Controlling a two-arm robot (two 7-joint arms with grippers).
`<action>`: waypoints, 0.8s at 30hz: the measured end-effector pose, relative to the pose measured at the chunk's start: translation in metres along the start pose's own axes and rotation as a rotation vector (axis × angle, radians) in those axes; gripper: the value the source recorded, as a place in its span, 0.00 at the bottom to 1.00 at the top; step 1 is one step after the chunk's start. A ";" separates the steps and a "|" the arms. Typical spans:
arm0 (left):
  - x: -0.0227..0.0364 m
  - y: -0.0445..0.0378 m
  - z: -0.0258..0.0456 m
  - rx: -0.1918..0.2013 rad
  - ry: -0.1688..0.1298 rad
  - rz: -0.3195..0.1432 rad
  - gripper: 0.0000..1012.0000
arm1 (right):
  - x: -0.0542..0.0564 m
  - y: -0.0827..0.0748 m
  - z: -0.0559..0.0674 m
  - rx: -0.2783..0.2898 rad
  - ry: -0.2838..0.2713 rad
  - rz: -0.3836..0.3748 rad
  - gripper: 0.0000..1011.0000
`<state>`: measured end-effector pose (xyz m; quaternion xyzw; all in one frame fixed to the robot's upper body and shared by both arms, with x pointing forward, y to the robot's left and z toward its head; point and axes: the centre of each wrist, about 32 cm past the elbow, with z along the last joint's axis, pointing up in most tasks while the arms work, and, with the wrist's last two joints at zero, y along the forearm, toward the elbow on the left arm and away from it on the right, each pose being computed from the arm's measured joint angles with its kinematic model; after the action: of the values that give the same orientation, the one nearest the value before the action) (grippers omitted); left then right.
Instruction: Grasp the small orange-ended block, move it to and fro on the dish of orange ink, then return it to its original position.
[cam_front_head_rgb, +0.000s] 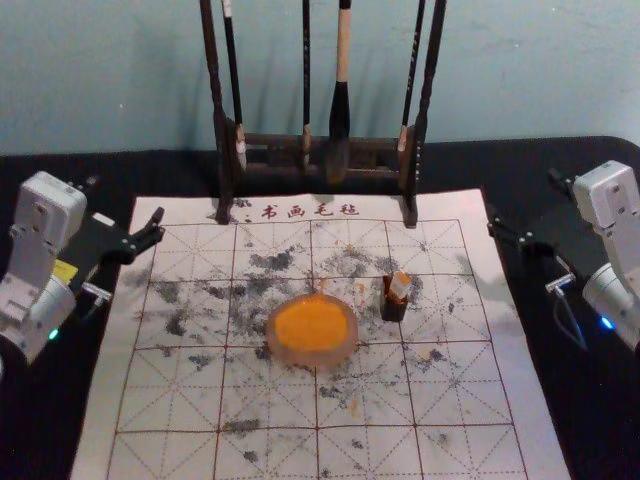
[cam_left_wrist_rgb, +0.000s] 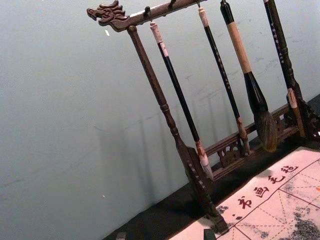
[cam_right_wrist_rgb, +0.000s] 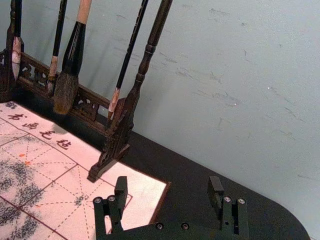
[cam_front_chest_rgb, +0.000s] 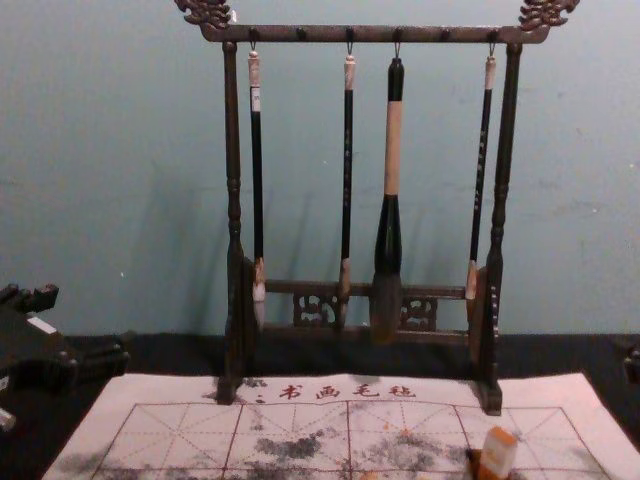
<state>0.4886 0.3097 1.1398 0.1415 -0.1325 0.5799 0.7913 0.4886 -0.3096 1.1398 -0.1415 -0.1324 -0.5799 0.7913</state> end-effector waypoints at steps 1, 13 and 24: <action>0.0000 0.0000 0.0000 0.000 0.000 0.000 0.99 | 0.000 0.000 0.000 0.000 0.000 0.000 0.99; 0.0000 0.0000 0.0000 0.000 0.000 0.000 0.99 | 0.000 0.000 0.000 0.000 0.000 0.000 0.99; 0.0000 0.0000 0.0000 0.000 0.000 0.000 0.99 | 0.000 0.000 0.000 0.000 0.000 0.000 0.99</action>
<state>0.4886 0.3097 1.1398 0.1415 -0.1325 0.5799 0.7913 0.4886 -0.3097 1.1398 -0.1415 -0.1324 -0.5800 0.7913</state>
